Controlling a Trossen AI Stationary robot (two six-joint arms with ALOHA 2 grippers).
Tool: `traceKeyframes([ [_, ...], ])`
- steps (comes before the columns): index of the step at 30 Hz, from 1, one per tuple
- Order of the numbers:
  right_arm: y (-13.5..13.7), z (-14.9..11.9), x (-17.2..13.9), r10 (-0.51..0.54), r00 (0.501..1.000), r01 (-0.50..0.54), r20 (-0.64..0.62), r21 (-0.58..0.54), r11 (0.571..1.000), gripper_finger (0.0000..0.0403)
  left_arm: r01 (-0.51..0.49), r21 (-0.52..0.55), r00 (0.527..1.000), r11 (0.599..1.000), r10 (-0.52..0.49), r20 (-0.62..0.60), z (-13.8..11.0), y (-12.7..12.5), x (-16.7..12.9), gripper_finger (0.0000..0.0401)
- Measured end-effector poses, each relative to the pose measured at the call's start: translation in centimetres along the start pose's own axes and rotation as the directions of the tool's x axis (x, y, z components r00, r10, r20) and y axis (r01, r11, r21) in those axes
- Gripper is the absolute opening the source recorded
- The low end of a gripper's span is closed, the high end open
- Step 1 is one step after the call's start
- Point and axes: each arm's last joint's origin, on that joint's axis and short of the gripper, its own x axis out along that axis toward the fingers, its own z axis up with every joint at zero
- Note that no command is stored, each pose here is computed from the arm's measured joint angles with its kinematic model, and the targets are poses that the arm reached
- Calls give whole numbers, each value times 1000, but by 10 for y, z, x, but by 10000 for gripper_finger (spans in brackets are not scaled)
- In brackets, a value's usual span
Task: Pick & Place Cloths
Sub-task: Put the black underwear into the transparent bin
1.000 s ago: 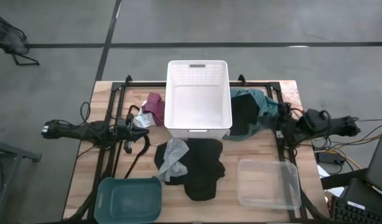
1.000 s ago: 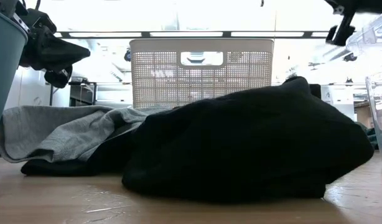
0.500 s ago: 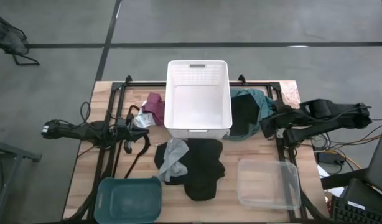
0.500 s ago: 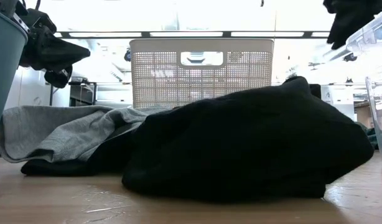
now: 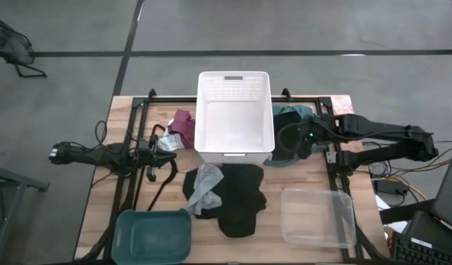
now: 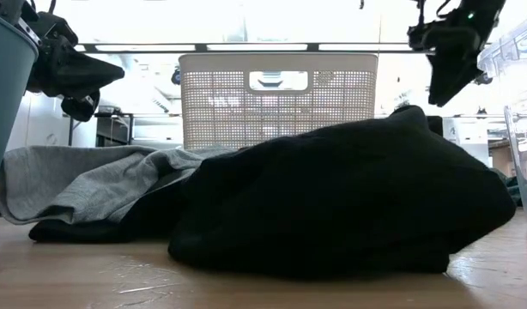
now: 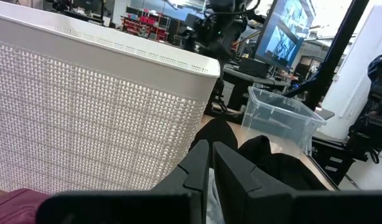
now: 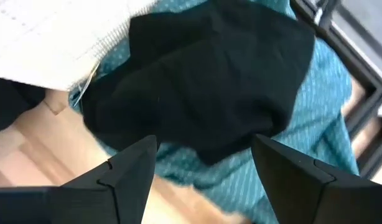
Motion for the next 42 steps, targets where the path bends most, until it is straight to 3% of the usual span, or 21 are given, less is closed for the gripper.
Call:
traceKeyframes([
  [7,-10,9,33,22,999,-23,-32,-15,1000,242,0,0,1000,1000,0,0,0,0,0,28],
  [15,-19,7,67,-36,993,36,-116,1,999,209,0,0,1000,1000,0,0,0,0,0,28],
  [18,-19,8,72,-33,990,34,-140,5,999,171,0,0,1000,1000,0,0,0,0,0,28],
  [24,-17,10,75,-10,990,14,-138,28,1000,31,0,0,1000,1000,0,0,0,0,0,28],
  [25,-17,10,74,-8,991,14,-133,40,999,24,0,0,1000,1000,0,0,0,0,0,28],
  [32,-23,14,42,32,998,-24,-53,145,989,14,0,0,1000,1000,0,0,0,0,0,28],
  [39,-34,32,-28,101,982,-137,162,225,965,14,0,0,1000,1000,0,0,0,0,0,28],
  [42,-39,35,-57,148,970,-190,195,222,956,14,0,0,1000,1000,0,0,0,0,0,28],
])
